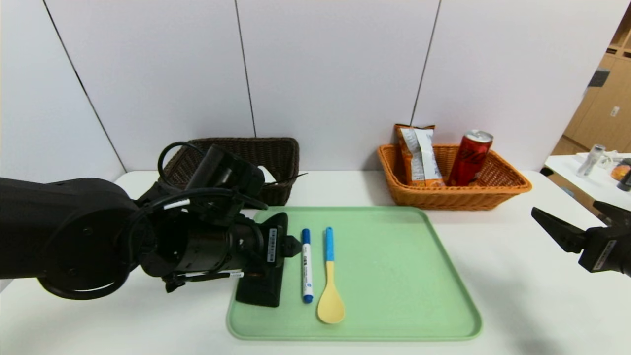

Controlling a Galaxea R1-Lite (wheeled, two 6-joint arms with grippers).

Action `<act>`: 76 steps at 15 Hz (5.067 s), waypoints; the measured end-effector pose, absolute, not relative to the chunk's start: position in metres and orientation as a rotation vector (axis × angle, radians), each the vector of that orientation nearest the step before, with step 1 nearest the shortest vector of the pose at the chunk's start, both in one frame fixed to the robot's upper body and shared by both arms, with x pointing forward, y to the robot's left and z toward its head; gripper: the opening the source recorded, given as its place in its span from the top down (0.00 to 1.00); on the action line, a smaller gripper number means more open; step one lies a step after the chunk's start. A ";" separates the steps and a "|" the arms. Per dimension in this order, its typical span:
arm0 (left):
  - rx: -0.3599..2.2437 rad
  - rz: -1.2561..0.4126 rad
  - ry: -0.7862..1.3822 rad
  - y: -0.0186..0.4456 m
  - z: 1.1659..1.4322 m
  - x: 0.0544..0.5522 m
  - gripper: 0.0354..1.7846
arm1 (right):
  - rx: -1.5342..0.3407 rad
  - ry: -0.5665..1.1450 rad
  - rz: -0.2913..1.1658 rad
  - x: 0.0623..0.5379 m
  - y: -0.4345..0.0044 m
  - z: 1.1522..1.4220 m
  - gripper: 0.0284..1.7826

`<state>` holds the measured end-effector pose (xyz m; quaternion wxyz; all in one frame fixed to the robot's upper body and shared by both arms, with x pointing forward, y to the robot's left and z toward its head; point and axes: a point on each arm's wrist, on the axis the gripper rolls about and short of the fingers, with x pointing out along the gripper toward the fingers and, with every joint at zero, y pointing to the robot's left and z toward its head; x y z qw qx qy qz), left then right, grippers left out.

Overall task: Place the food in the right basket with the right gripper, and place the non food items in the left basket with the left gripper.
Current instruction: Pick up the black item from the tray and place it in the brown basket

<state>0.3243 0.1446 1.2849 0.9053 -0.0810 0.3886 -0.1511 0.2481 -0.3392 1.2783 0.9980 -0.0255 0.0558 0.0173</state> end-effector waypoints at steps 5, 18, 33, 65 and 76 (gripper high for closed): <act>-0.128 -0.258 0.813 0.137 1.264 0.335 0.06 | -0.052 0.112 0.040 0.248 -0.338 1.278 0.05; -0.098 -0.234 0.800 0.128 1.246 0.339 0.57 | -0.034 0.115 0.042 0.247 -0.338 1.277 0.05; -0.108 -0.307 0.580 0.138 1.297 0.326 0.98 | -0.030 0.131 0.047 0.248 -0.338 1.275 0.05; -0.020 0.017 0.167 0.275 1.308 0.468 0.98 | -0.012 0.120 0.075 0.247 -0.337 1.274 0.05; -0.065 -0.021 0.038 0.271 1.330 0.463 0.34 | 0.001 0.119 0.076 0.246 -0.337 1.273 0.05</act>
